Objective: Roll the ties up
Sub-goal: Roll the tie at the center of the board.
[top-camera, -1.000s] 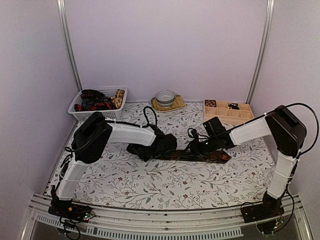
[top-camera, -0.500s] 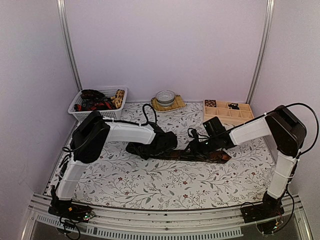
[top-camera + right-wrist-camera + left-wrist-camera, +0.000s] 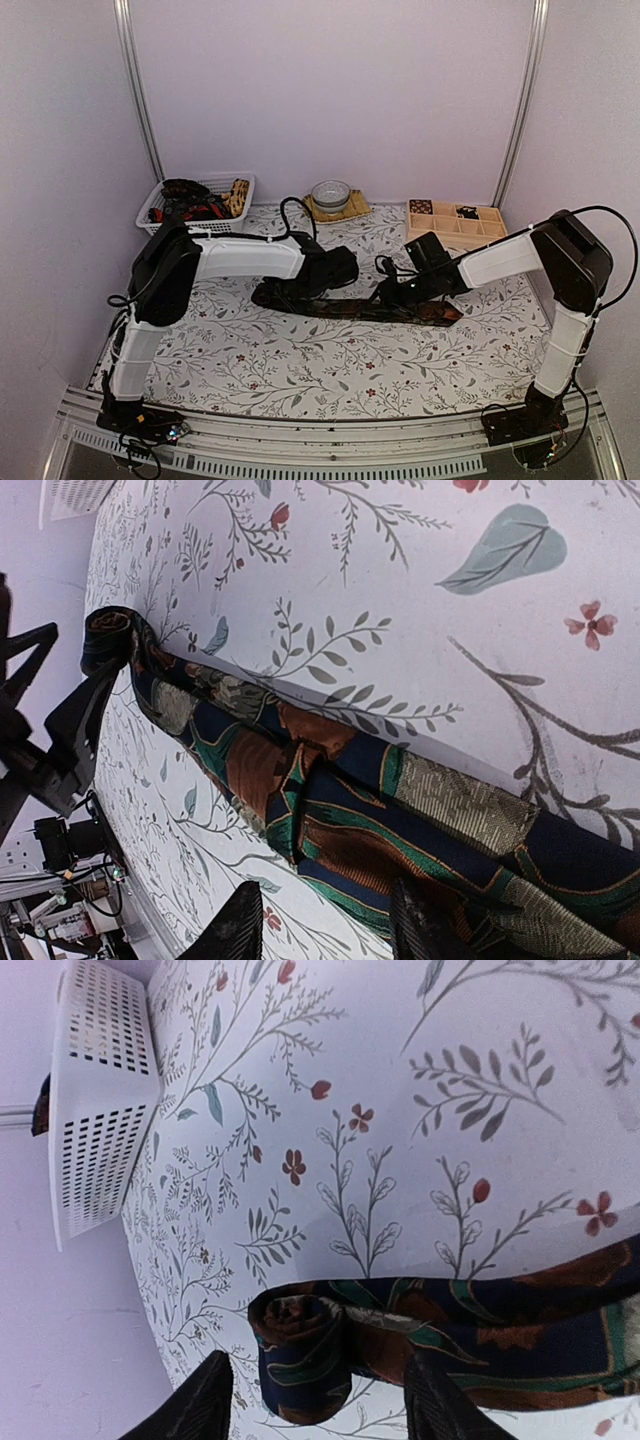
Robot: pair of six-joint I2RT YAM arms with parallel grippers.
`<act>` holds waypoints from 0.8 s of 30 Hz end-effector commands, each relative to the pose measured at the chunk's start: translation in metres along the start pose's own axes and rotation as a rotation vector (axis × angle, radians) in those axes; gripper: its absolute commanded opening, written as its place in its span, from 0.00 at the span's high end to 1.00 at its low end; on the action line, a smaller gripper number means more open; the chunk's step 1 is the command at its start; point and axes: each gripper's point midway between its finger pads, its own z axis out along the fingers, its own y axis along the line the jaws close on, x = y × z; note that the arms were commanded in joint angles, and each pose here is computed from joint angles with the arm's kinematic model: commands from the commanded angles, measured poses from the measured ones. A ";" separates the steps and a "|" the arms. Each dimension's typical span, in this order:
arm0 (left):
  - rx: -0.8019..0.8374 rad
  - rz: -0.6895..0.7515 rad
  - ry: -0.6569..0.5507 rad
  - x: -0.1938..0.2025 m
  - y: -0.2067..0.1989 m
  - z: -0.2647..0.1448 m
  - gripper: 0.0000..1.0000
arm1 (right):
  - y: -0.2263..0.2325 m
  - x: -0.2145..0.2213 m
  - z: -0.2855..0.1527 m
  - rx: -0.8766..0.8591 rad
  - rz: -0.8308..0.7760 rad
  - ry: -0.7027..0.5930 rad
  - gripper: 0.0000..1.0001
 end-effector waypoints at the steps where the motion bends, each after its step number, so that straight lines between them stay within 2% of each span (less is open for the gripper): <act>1: 0.225 -0.114 -0.144 -0.034 0.002 -0.049 0.31 | -0.002 -0.008 -0.005 0.053 -0.017 0.000 0.57; 5: 0.474 -0.235 -0.223 -0.047 0.008 -0.075 0.18 | 0.024 -0.032 -0.022 0.042 -0.096 -0.057 0.57; 8: 0.666 -0.385 -0.290 -0.047 0.035 -0.090 0.15 | 0.042 -0.044 -0.031 0.026 -0.139 -0.088 0.57; 12: 0.851 -0.559 -0.293 -0.028 0.059 -0.073 0.15 | 0.073 -0.055 -0.034 -0.018 -0.209 -0.114 0.57; 15: 0.929 -0.667 -0.276 -0.011 0.070 -0.052 0.17 | 0.098 -0.054 -0.025 -0.074 -0.251 -0.099 0.57; 24: 1.099 -0.826 -0.253 0.016 0.074 -0.006 0.21 | 0.181 -0.054 0.030 -0.276 -0.328 -0.033 0.59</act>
